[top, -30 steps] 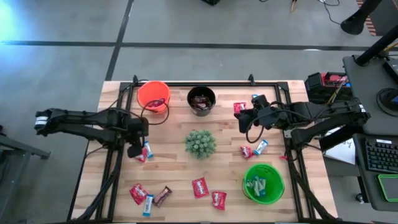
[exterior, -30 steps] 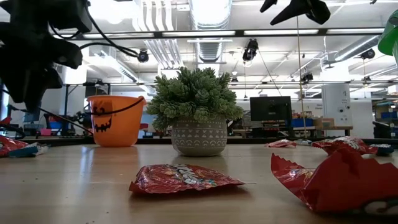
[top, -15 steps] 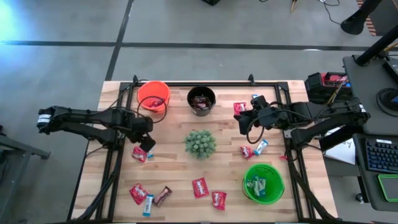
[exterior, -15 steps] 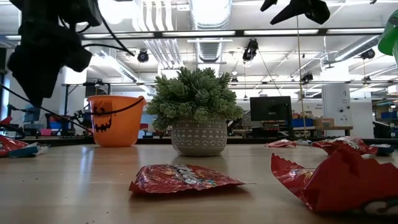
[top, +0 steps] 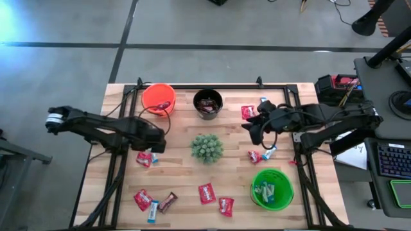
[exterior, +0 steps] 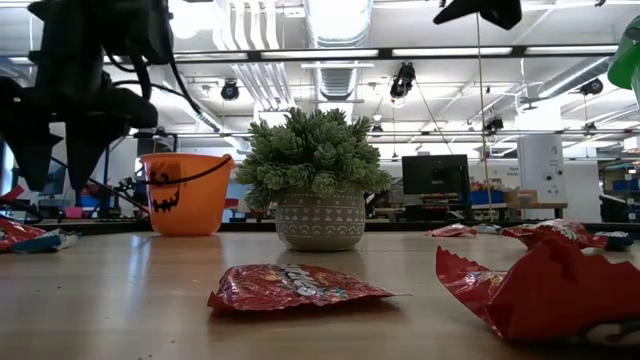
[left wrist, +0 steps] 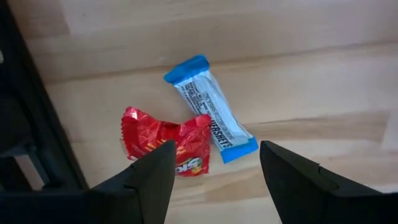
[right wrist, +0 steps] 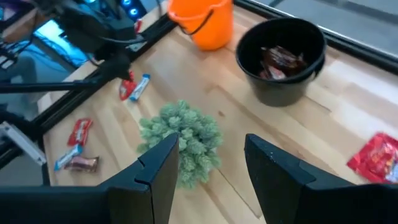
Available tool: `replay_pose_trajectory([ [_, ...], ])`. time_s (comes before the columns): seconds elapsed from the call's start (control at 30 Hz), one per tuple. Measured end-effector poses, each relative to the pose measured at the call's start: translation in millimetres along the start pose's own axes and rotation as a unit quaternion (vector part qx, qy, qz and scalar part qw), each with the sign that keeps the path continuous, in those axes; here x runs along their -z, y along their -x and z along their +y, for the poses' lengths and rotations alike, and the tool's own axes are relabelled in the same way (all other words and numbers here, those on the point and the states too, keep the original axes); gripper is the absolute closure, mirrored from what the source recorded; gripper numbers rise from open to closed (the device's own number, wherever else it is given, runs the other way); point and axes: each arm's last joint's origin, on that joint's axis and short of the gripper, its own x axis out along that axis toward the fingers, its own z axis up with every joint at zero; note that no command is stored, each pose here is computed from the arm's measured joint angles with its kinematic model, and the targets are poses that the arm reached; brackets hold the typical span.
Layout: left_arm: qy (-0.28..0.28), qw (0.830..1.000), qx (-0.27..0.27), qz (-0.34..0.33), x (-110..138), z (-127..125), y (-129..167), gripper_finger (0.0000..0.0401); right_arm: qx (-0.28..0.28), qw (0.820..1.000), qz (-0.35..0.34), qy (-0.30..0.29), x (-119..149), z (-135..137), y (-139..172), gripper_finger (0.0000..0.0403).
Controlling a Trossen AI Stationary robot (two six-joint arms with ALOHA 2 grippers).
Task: Sort candy
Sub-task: Put the blue chocolate into the green bucket
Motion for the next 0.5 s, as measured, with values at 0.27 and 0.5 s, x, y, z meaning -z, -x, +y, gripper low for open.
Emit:
replay_pose_trajectory([
  [0.27, 0.023, 0.999, -0.017, -0.024, -3, -17, -12, 0.0186, -0.040, 0.999, -0.004, 0.032, -12, 7, 12, 0.0229],
  [0.5, 0.056, 0.997, -0.049, -0.024, -4, -24, -23, 0.0186, -0.074, 0.996, 0.007, 0.045, -16, 11, 18, 0.0229],
])
